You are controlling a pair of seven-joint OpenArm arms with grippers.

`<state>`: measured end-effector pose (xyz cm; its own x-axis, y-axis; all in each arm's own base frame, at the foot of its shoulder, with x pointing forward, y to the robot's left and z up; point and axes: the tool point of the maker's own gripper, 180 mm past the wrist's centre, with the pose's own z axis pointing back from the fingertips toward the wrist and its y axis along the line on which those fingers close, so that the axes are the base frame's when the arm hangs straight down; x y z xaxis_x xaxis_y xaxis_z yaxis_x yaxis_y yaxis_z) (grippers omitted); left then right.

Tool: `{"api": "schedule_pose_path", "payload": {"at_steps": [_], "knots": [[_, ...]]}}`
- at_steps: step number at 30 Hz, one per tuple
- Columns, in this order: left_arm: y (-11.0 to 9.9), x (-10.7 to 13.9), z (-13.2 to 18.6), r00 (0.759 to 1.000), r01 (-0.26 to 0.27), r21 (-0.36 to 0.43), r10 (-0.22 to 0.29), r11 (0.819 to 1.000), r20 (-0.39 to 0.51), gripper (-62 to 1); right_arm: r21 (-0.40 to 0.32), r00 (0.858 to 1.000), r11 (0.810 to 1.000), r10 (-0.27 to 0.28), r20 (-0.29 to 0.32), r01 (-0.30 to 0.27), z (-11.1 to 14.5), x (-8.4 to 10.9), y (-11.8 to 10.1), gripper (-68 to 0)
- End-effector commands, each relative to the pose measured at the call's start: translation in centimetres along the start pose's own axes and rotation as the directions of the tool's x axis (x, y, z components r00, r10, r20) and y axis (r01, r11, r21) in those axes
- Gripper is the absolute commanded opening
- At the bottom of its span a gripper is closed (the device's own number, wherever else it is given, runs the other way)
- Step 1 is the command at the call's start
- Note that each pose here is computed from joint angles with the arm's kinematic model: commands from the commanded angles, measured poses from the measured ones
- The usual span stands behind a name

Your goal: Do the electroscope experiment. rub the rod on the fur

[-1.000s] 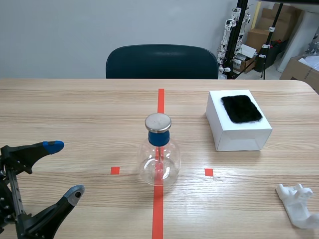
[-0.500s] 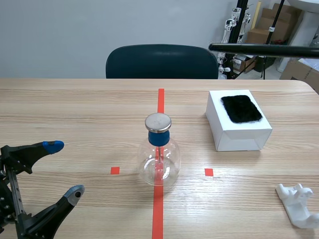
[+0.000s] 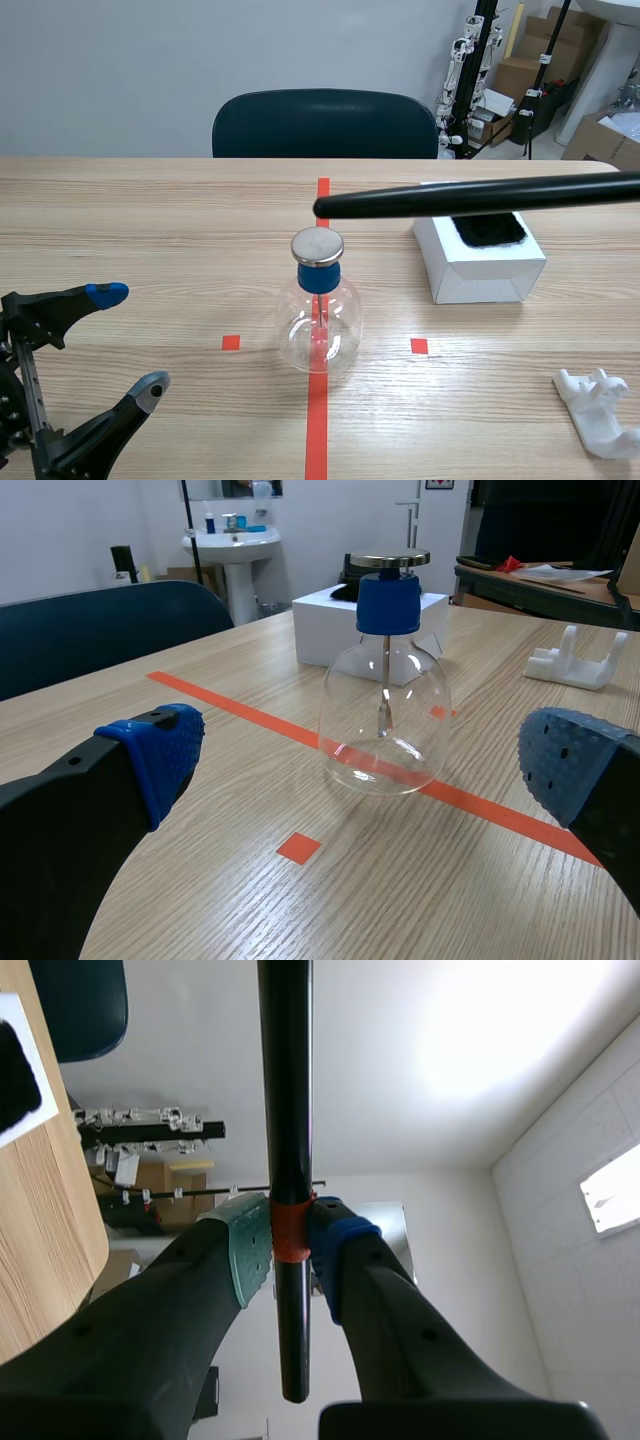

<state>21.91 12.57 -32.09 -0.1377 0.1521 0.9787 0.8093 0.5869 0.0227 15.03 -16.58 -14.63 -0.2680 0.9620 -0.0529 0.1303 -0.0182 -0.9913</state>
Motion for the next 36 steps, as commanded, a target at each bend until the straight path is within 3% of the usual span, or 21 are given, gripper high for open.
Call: {"api": "schedule_pose_path", "payload": {"at_steps": [1, 36], "knots": [[0.41, 0.88, -0.15, 0.999, 0.012, 0.001, -0.012, 1.0, 0.033, 1.4, -0.019, 1.0, 1.0, 0.002, -0.005, -0.003, 0.32, -0.08, -0.63, -66.9], [0.41, 0.89, -0.15, 0.999, 0.012, 0.001, -0.012, 1.0, 0.033, 1.4, -0.021, 1.0, 1.0, 0.001, 0.007, -0.001, 0.6, 0.29, -0.71, -66.9]]}}
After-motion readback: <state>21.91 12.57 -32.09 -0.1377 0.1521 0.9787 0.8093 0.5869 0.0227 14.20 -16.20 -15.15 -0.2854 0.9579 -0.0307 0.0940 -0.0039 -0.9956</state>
